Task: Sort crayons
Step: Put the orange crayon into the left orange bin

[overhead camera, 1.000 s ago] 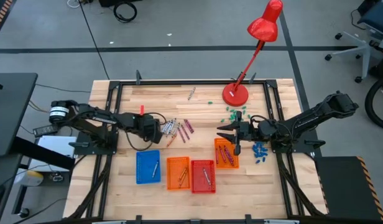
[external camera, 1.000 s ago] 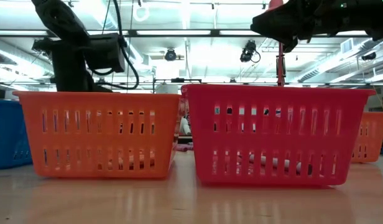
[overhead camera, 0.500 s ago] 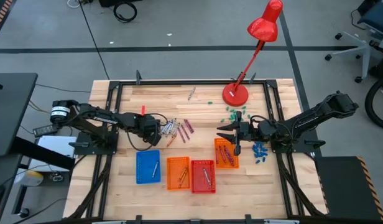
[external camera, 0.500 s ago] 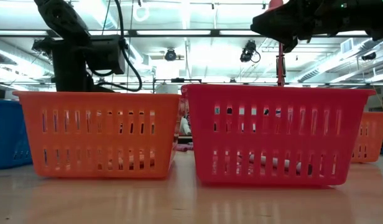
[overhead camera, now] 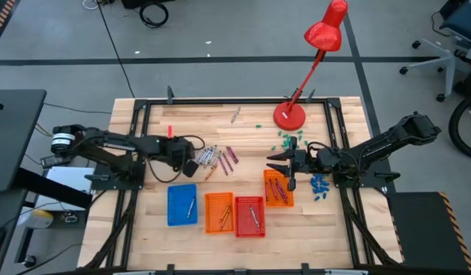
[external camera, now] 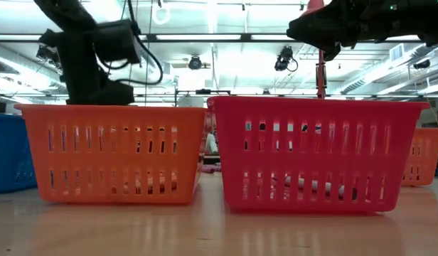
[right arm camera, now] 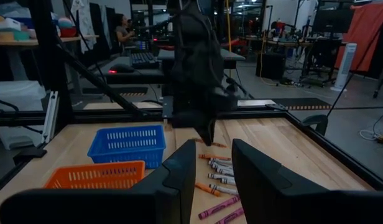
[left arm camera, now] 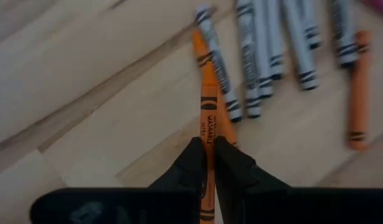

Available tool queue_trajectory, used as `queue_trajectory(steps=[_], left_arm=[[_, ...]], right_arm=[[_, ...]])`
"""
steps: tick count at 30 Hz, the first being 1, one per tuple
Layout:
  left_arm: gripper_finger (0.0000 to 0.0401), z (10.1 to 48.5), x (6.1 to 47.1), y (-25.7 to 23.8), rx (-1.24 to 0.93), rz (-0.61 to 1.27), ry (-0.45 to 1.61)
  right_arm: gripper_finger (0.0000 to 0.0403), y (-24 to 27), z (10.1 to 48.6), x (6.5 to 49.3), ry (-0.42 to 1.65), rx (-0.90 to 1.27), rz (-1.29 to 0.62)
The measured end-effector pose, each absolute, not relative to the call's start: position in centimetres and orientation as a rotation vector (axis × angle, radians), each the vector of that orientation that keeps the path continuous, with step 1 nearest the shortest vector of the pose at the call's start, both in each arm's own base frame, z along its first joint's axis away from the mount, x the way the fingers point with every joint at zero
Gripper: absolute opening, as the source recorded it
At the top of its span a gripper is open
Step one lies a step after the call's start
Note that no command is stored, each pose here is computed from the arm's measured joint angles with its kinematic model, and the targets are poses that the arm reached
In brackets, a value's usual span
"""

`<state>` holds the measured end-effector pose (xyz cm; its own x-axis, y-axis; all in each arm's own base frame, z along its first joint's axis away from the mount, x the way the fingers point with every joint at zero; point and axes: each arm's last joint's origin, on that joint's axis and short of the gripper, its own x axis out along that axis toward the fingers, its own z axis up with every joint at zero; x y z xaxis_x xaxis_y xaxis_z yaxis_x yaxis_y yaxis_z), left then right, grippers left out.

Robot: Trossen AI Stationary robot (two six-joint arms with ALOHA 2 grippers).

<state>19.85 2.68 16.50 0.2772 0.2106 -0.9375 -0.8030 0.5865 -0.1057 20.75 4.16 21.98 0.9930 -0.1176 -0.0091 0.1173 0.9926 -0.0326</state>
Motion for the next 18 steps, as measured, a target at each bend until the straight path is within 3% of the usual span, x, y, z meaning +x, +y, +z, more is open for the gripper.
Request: queue_trajectory(steps=[10,18], left_arm=[[0.0031,20.6,21.8,-0.3,-0.788,0.476,0.685],[0.0031,21.1,23.3,-5.4,-0.83,0.344,0.633]], right_arm=[[0.011,4.2,22.0,20.7,0.012,-0.033,-0.118],[0.011,4.2,22.0,20.7,0.013,-0.033,-0.118]])
